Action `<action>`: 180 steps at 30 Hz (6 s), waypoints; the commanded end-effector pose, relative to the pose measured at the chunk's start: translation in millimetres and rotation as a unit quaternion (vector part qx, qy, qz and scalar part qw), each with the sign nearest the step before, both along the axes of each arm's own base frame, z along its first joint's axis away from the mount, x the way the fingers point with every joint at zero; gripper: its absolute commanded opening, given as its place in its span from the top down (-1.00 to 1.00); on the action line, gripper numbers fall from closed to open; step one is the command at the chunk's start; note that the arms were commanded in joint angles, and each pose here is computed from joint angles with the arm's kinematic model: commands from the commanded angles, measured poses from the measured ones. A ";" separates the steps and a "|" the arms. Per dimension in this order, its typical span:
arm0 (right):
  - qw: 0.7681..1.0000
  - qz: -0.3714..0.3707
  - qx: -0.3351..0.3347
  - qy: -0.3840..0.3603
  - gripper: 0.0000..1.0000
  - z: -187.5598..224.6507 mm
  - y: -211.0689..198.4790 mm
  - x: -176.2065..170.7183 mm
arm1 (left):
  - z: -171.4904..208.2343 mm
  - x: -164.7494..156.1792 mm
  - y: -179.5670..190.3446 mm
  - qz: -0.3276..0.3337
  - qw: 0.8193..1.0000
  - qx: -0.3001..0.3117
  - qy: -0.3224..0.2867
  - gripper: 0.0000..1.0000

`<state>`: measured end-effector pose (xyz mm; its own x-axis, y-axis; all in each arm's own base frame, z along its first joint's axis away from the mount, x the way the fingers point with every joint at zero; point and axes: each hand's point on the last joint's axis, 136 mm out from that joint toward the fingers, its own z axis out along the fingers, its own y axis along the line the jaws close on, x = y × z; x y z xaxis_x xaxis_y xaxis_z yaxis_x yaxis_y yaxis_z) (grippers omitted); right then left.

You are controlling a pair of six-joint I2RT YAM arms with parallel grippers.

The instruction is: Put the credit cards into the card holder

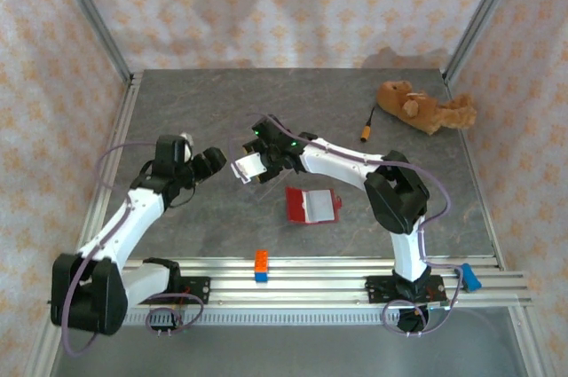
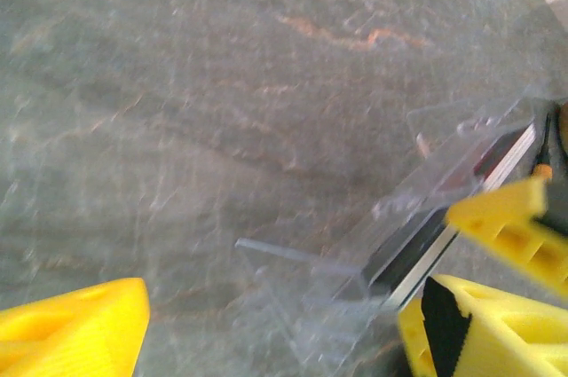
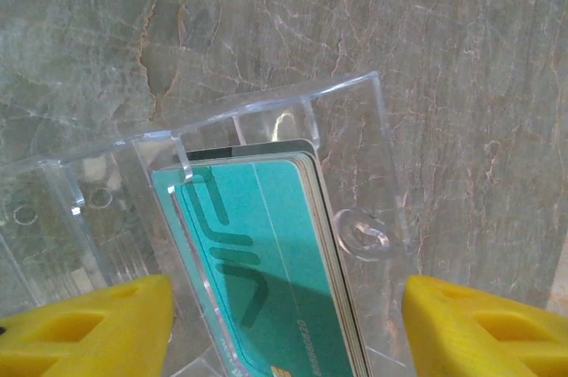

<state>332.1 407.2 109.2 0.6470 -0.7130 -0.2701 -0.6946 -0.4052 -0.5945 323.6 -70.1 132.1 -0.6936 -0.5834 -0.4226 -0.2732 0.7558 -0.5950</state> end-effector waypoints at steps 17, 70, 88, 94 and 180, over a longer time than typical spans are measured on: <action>0.993 0.044 -0.011 -0.107 0.22 1.3 3.3 9.2 | -8.5 57.4 -29.9 -0.068 0.997 -0.035 -0.021 0.08; 0.995 0.017 0.043 -0.091 -0.22 12.8 13.1 15.6 | -46.7 44.9 -61.0 -0.130 0.986 -0.101 0.026 0.77; 0.994 0.006 0.033 -0.104 0.41 31.2 7.5 22.6 | -47.9 42.9 -58.7 -0.130 0.986 -0.095 0.038 0.77; 0.995 0.006 0.023 -0.097 0.86 31.3 3.5 21.8 | -48.2 43.0 -58.7 -0.129 0.986 -0.095 0.041 0.78; 0.985 0.044 -0.137 0.091 1.00 20.1 -37.1 -42.9 | -4.0 48.7 -47.1 -0.142 0.988 -0.064 0.011 0.69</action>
<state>310.0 381.5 120.6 0.6945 -0.7002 -0.1655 -0.6953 -0.5939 -0.4048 369.8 -121.7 99.3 -0.8586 -0.4394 -0.2641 -0.1406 0.6972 -0.7029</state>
